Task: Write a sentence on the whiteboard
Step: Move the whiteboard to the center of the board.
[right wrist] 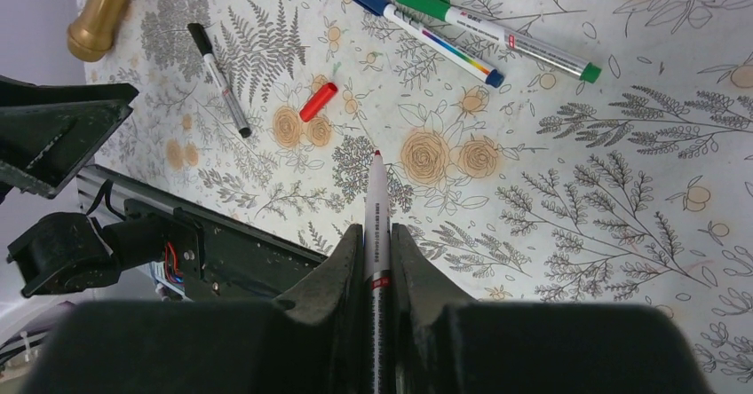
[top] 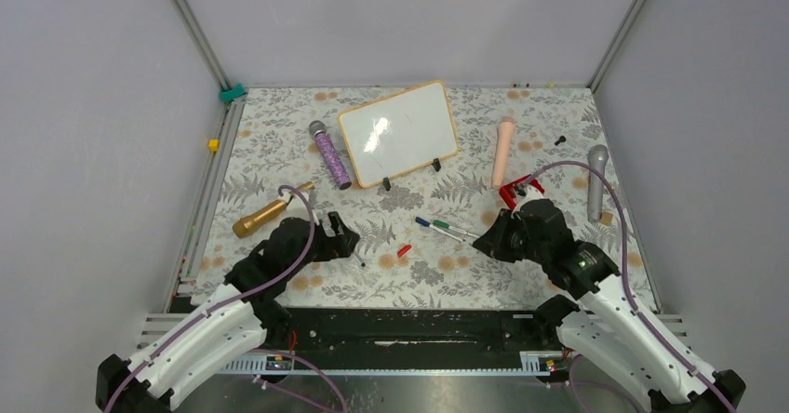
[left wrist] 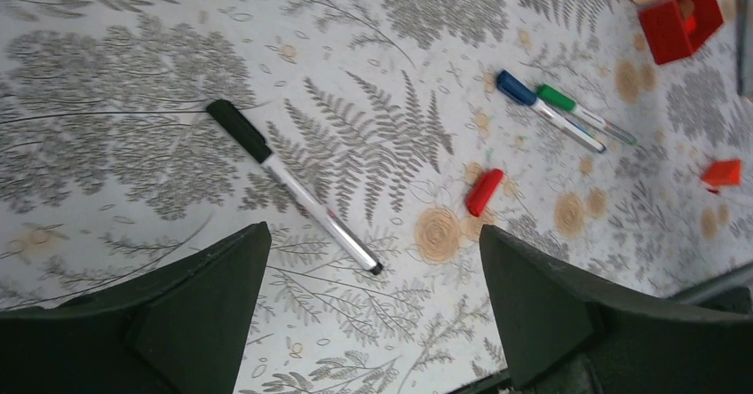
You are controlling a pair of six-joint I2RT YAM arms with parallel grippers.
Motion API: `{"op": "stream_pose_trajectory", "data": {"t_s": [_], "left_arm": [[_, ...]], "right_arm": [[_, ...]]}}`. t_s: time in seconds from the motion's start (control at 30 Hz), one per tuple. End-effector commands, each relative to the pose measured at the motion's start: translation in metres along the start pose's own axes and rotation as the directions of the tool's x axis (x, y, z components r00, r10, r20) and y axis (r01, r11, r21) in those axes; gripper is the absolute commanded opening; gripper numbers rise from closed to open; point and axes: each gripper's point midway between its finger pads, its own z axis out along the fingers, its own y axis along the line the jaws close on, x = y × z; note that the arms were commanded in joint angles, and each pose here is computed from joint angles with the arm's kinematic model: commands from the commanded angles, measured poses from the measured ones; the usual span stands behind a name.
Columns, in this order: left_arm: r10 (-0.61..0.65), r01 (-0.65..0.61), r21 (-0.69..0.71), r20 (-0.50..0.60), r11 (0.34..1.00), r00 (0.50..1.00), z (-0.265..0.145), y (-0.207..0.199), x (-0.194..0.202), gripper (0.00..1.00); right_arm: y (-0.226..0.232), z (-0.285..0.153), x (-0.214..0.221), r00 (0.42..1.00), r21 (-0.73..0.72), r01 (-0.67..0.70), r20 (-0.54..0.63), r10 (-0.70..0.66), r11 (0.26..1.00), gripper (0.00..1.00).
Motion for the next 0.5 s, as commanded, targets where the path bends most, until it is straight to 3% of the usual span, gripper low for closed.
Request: {"op": "stream_pose_trajectory", "data": {"t_s": [0.0, 0.3, 0.47], "left_arm": [[-0.034, 0.048, -0.127, 0.111, 0.991, 0.993, -0.005, 0.023, -0.020, 0.91], [0.080, -0.070, -0.059, 0.173, 0.996, 0.982, -0.004, 0.009, -0.038, 0.94], [0.087, -0.067, -0.123, 0.162, 0.990, 0.983, 0.014, 0.013, -0.048, 0.95]], "right_arm": [[-0.001, -0.006, -0.001, 0.997, -0.031, 0.059, 0.042, -0.058, 0.998, 0.00], [0.013, -0.007, -0.024, 0.975, -0.090, 0.170, 0.163, -0.154, 0.981, 0.00], [0.023, -0.001, -0.051, 0.949, -0.072, 0.223, 0.244, -0.200, 0.972, 0.00]]}}
